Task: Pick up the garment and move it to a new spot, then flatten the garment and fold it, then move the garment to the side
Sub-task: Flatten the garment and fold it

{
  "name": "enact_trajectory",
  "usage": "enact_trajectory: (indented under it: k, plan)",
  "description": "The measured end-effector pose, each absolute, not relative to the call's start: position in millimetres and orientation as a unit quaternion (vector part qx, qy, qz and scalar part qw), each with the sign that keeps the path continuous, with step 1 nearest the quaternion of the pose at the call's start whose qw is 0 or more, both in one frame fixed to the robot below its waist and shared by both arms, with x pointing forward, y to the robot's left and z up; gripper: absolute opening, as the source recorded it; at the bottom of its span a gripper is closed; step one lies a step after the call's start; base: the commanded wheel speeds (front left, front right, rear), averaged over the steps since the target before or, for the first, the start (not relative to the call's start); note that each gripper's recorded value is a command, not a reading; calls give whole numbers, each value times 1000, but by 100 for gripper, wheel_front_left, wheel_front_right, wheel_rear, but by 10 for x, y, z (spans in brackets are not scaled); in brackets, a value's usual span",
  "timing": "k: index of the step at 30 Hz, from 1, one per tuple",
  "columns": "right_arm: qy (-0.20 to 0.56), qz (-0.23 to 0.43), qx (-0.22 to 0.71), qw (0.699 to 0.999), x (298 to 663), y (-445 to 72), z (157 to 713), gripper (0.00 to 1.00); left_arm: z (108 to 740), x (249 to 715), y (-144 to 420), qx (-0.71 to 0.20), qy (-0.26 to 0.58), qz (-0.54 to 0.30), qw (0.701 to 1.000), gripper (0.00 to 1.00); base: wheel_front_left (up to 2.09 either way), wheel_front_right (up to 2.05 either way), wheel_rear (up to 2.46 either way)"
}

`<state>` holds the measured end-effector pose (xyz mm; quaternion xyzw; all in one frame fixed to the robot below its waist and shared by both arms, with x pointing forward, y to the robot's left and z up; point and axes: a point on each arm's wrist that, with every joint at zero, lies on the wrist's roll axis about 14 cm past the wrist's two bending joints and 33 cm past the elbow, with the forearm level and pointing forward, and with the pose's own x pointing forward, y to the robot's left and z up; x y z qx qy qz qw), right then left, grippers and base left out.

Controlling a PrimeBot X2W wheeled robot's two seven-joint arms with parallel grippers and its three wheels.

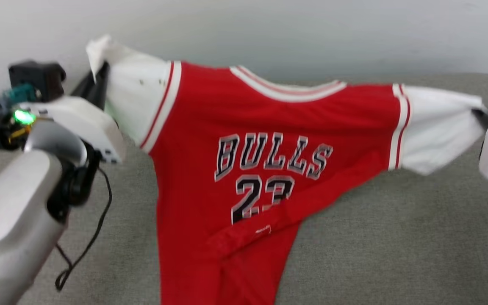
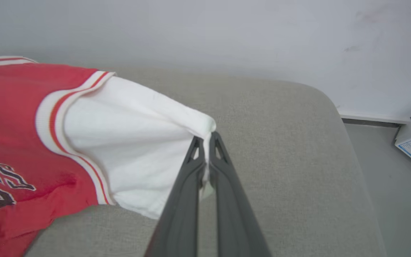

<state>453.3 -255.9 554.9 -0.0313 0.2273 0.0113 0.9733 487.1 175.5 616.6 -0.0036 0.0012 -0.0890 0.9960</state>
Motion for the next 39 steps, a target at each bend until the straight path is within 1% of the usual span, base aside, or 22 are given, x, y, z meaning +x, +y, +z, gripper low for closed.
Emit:
enact_trajectory:
  k: [4, 5, 10, 18, 22, 28, 30, 35, 39]
  plan:
    - [177, 10, -34, 984, 4863, -2567, 5933, 0, 6454, 5169, 1805, -23, -38, -79, 996, 0, 0, 0, 0]
    - [150, 6, -39, 988, 5035, -2594, 6127, 0, 6602, 5332, 1838, -32, -61, -73, 995, 0, 0, 0, 0]
    - [72, 5, -47, 996, 5505, -2554, 6635, 0, 6955, 5753, 1974, -37, -118, -52, 991, 0, 0, 0, 0]
    - [-52, -7, -71, 996, 6208, -2513, 7270, 0, 7397, 6386, 2142, -24, -206, -33, 978, 0, 0, 0, 0]
    - [-100, -4, -83, 991, 6508, -2446, 7419, 0, 7408, 6668, 2173, -5, -228, -33, 973, 0, 0, 0, 0]
    - [-120, 11, -103, 987, 6920, -2347, 7213, 0, 7159, 7083, 2207, -17, -232, -30, 972, 0, 0, 0, 0]
    - [-117, 18, -105, 987, 7056, -2322, 7061, 0, 6956, 7217, 2214, -23, -222, -29, 974, 0, 0, 0, 0]
    - [-78, 34, -108, 991, 7347, -2273, 6482, 0, 6358, 7487, 2249, -34, -183, -26, 982, 0, 0, 0, 0]
    - [-44, 42, -101, 993, 7487, -2274, 6036, 0, 5903, 7618, 2278, -45, -151, -23, 987, 0, 0, 0, 0]
